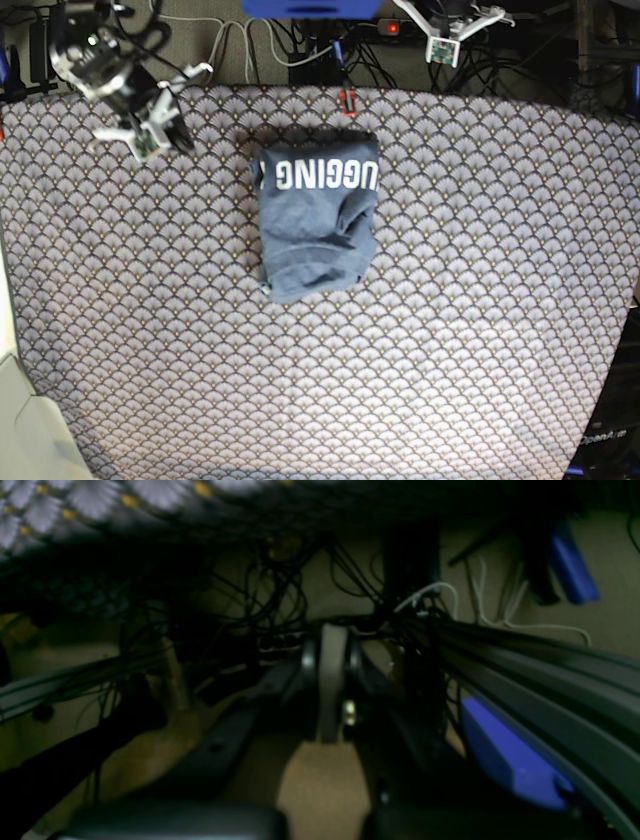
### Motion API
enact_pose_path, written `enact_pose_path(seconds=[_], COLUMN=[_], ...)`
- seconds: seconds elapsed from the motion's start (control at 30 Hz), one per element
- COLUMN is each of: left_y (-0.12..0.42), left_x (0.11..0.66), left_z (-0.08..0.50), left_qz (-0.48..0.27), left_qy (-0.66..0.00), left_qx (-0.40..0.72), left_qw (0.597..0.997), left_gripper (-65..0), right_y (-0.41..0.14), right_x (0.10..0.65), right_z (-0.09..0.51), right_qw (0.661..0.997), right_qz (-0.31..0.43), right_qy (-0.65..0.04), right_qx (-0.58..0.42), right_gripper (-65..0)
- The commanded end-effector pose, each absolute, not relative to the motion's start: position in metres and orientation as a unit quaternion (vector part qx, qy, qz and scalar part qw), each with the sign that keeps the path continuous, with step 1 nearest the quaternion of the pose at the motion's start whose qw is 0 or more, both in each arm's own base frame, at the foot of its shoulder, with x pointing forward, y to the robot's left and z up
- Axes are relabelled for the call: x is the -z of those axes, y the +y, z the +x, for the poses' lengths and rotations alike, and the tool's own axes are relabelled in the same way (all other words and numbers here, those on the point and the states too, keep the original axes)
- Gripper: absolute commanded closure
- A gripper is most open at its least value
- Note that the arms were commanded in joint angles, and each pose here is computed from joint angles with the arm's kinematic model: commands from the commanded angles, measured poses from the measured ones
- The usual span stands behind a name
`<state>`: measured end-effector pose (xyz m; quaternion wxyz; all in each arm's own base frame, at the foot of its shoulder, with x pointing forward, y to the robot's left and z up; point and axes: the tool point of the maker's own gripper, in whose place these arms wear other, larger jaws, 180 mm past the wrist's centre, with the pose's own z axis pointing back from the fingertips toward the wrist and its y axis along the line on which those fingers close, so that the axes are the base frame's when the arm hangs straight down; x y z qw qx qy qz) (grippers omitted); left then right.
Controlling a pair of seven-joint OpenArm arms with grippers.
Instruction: Fold the T-shirt properly
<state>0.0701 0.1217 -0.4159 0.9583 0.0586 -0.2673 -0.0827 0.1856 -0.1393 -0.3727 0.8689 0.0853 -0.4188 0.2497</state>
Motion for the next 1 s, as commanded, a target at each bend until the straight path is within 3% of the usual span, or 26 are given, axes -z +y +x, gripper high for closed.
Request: enact_pose_path(seconds=[0.0, 0.3, 0.53, 0.97], left_y=[0.122, 0.127, 0.138, 0.160], left_x=[0.413, 0.441, 0.487, 0.570], left_z=[0.071, 0.053, 0.041, 0.022], left_qz=[0.061, 0.078, 0.117, 0.189], left_qy=[-0.276, -0.239, -0.238, -0.228], left_qx=[0.086, 0.113, 0.154, 0.226], left_qw=[0.955, 0.961, 0.952, 0.928], left_gripper=[-0.4, -0.4, -0.4, -0.5], right_y=[-0.140, -0.175, -0.191, -0.233], right_x=[0.362, 0.376, 0.443, 0.558], right_z=[0.184, 0.134, 0.082, 0.006], right_qw=[0.859, 0.888, 0.929, 0.935], right_qz=[0.091, 0.069, 0.093, 0.122], right_qy=[-0.441, -0.426, -0.347, -0.308], right_qx=[-0.245, -0.159, -0.083, 0.123], right_gripper=[0.0, 0.0, 0.0, 0.0])
